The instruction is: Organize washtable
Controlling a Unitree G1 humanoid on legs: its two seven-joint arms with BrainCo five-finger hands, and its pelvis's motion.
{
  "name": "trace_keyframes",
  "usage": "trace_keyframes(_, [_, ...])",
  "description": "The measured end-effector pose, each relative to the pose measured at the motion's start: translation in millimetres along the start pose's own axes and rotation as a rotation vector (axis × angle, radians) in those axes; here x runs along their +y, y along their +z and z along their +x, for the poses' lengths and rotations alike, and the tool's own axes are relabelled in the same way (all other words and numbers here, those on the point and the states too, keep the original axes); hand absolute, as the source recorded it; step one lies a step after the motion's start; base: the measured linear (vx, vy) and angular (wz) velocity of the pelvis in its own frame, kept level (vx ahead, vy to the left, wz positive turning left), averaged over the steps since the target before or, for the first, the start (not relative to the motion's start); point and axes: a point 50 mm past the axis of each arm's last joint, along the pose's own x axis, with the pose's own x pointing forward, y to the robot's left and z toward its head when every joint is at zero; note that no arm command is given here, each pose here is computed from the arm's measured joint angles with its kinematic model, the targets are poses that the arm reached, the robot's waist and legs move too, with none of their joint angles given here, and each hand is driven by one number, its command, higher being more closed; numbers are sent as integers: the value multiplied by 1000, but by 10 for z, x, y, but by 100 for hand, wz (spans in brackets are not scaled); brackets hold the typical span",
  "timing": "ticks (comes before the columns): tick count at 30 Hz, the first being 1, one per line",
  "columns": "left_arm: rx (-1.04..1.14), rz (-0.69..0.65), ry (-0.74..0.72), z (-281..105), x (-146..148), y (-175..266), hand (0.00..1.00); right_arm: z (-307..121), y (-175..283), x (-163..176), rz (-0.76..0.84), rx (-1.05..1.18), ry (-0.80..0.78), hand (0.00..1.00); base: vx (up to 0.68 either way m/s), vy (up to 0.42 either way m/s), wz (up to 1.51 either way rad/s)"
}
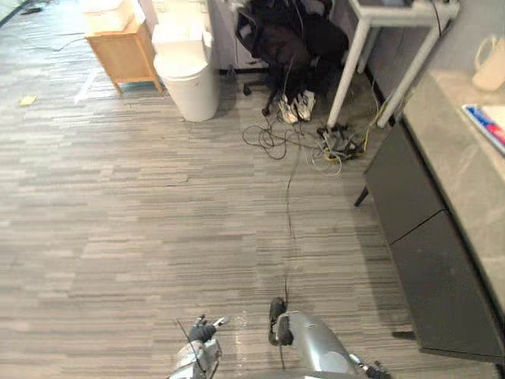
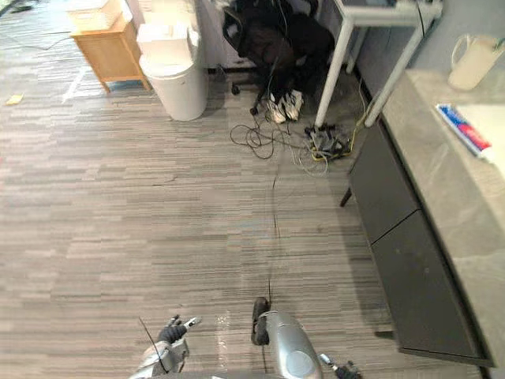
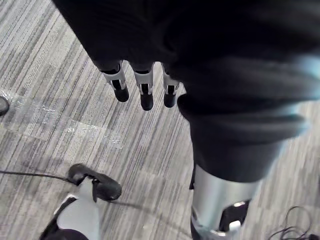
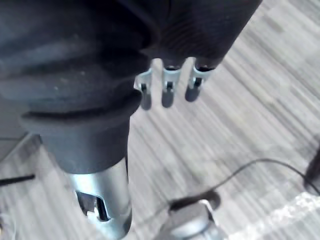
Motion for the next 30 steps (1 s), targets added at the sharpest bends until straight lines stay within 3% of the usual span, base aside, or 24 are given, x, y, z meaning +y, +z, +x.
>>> trace_keyframes(7, [-52, -220, 124, -66, 366, -17, 0, -18, 162, 440, 61, -89, 127, 0, 274, -106, -111])
trace_keyframes(10, [-32, -264, 189, -122, 565, -129, 0, -17, 230, 590, 77, -108, 175, 0, 221, 61, -206])
trace_keyframes(15, [-51, -267, 205, -145, 635, -132, 0, -49, 332, 800, 58, -164, 249, 0, 415, 273, -214])
trace_keyframes(25, [11, -93, 185, -83, 741, -72, 0, -17, -101, 341, 142, 17, 56, 0, 359, 452, -181])
trace_keyframes(27, [-13, 22, 164, -49, 758, 65, 0, -24, -146, 224, 158, 36, 20, 0, 63, 280, -92])
trace_keyframes(30, [-71, 58, 131, -14, 659, 211, 0, -45, -258, 92, 160, 86, -26, 0, 135, 119, -18])
